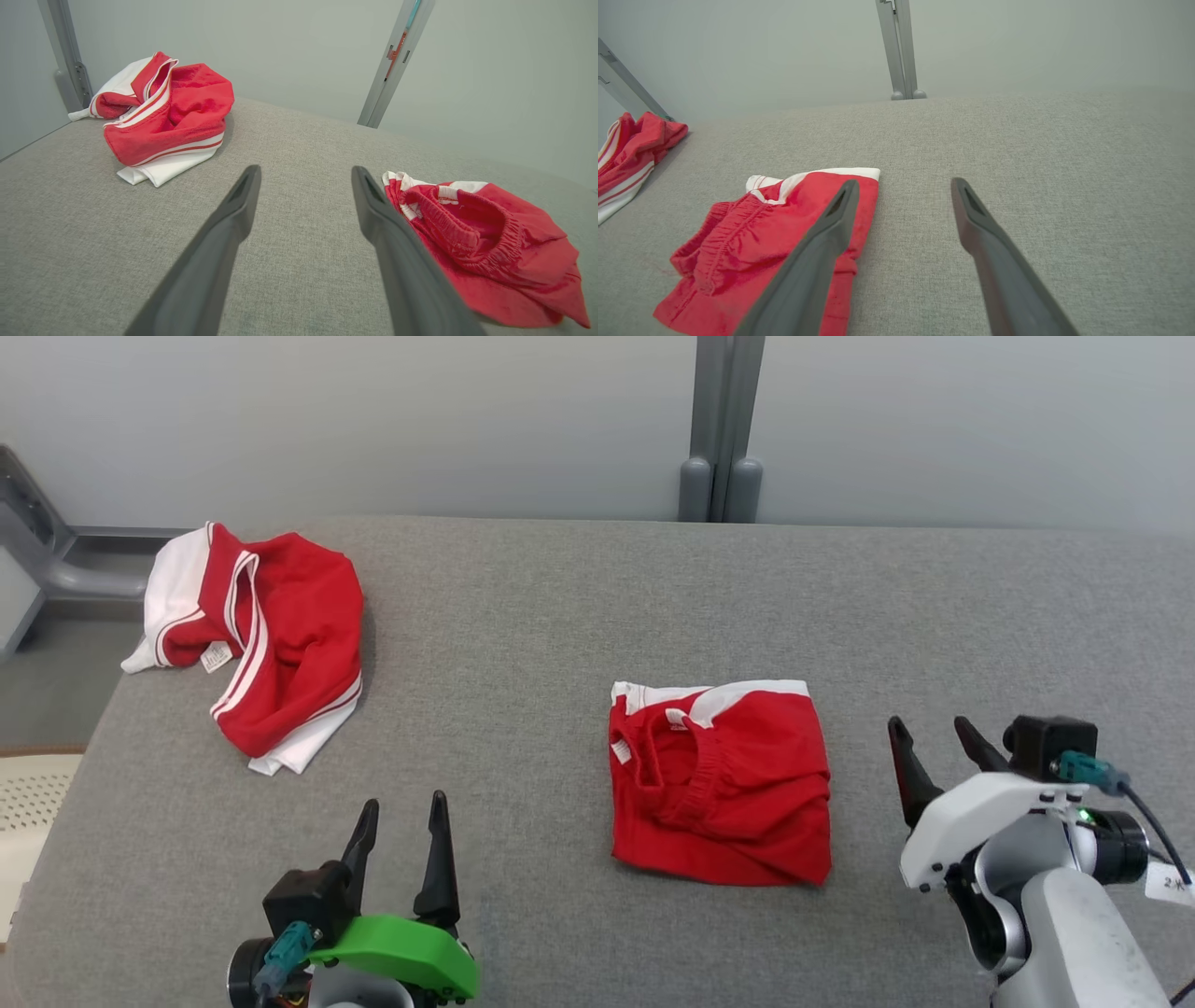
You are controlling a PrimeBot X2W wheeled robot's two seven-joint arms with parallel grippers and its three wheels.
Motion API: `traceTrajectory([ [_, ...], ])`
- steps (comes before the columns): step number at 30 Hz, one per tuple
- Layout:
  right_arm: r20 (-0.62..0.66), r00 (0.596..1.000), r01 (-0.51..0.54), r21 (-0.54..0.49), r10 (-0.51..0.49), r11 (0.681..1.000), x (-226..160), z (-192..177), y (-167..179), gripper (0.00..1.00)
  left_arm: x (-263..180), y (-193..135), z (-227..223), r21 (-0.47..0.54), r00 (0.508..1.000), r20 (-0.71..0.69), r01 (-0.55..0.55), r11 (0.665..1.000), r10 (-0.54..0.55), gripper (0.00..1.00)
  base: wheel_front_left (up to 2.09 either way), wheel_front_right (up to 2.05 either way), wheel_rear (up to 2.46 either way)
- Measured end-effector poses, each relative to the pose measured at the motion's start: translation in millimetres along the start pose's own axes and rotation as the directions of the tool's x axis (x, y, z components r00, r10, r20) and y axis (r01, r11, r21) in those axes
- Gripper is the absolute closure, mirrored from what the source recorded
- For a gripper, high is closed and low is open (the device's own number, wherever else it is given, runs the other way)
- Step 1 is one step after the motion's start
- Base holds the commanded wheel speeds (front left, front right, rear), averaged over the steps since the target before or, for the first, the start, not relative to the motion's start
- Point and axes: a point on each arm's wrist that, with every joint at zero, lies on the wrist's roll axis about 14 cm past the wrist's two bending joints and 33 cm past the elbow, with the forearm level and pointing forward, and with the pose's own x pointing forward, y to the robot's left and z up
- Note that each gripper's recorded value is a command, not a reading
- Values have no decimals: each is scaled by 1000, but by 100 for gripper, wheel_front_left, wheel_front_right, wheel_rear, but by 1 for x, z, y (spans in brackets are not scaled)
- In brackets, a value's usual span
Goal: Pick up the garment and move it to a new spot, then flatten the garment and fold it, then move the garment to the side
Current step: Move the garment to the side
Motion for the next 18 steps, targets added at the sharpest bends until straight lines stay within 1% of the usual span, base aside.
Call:
traceTrajectory([
  [3,-40,999,-16,-4,15,1000,13,6,6,0,-2,6,1,-3,1000,2,-18,1000,18,0,0,0,0],
  [7,-150,988,-41,-7,40,999,25,-8,15,0,-3,15,4,-8,999,13,-49,999,49,0,0,0,0],
  [10,-267,961,-64,26,69,998,30,-33,24,0,-4,23,4,-12,997,12,-76,997,76,0,0,0,0],
  [12,-322,943,-71,50,84,996,33,-46,28,0,-4,28,4,-14,996,11,-91,996,91,0,0,0,0],
  [15,-410,906,-80,78,105,994,35,-72,33,0,-4,36,3,-14,993,4,-120,993,120,0,0,0,0],
  [18,-465,879,-90,62,109,994,40,-87,33,0,-4,43,0,-13,990,-4,-141,990,141,0,0,0,0],
])
